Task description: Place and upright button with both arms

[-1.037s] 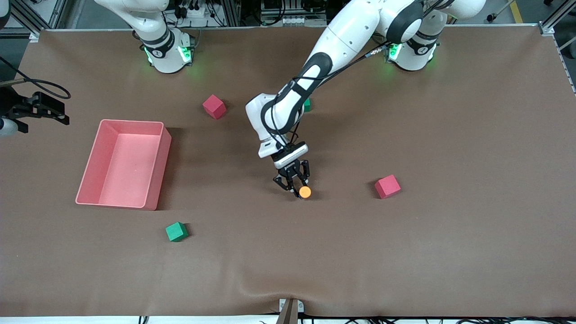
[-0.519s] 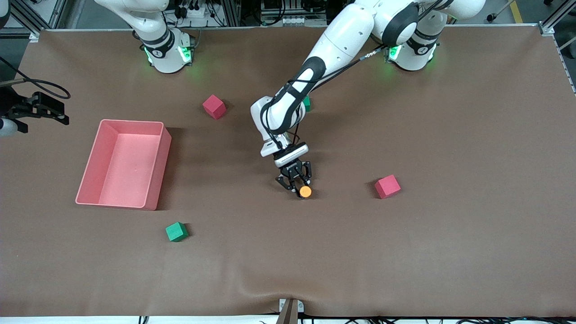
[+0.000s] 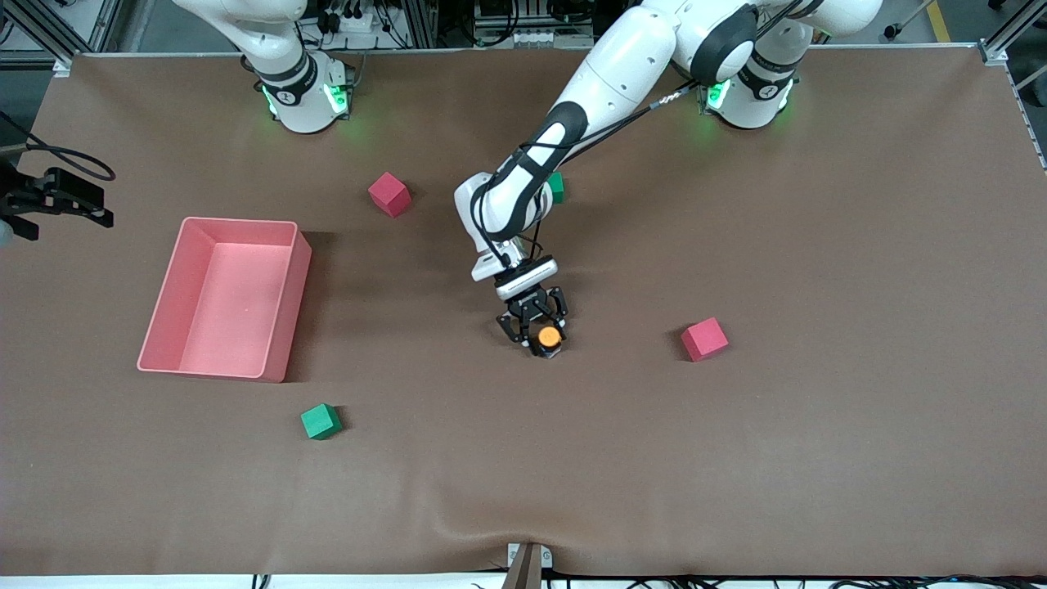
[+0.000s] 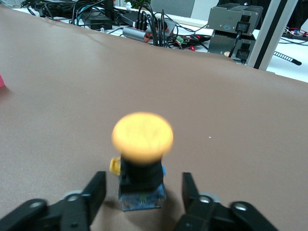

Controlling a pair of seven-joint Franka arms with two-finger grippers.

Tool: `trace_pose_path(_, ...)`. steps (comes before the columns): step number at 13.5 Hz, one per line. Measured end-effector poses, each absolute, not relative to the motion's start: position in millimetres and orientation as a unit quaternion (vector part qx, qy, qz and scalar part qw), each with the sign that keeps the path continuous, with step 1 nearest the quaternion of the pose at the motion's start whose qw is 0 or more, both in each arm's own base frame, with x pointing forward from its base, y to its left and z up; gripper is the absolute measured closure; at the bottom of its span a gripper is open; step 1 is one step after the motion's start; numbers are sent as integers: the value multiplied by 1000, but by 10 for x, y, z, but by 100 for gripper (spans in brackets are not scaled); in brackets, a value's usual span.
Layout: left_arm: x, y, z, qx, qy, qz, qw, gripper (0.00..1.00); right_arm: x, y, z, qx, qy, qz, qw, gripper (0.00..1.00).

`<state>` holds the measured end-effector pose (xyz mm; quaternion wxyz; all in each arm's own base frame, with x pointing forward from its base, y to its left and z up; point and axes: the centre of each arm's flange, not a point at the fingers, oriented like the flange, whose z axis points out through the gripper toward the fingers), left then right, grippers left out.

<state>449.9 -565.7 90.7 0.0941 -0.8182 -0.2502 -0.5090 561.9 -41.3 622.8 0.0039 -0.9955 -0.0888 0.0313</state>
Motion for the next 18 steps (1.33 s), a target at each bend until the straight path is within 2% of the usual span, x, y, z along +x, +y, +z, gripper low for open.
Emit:
trace_pose_path(2,4459,-5752,992,-821,-267,-498,85,1,5618,-413,6228,-996,-89,31,4,0)
trace_pose_path(7,4337,-6170,1885,-849,-337,-404,53,0,5612,-411,6224,-995,-89,34,4,0)
trace_pose_path(13,4362,-6134,3215,-881,-345,-316,71,0,5605,-420,6219,-995,-88,37,5,0)
trace_pose_path(15,4519,-5907,3798,-894,-338,-283,81,0,5599,-421,6215,-995,-88,40,5,0)
trace_pose_path(18,4972,-5230,4689,-915,-321,-228,88,0,5598,-418,6214,-995,-88,40,5,0)
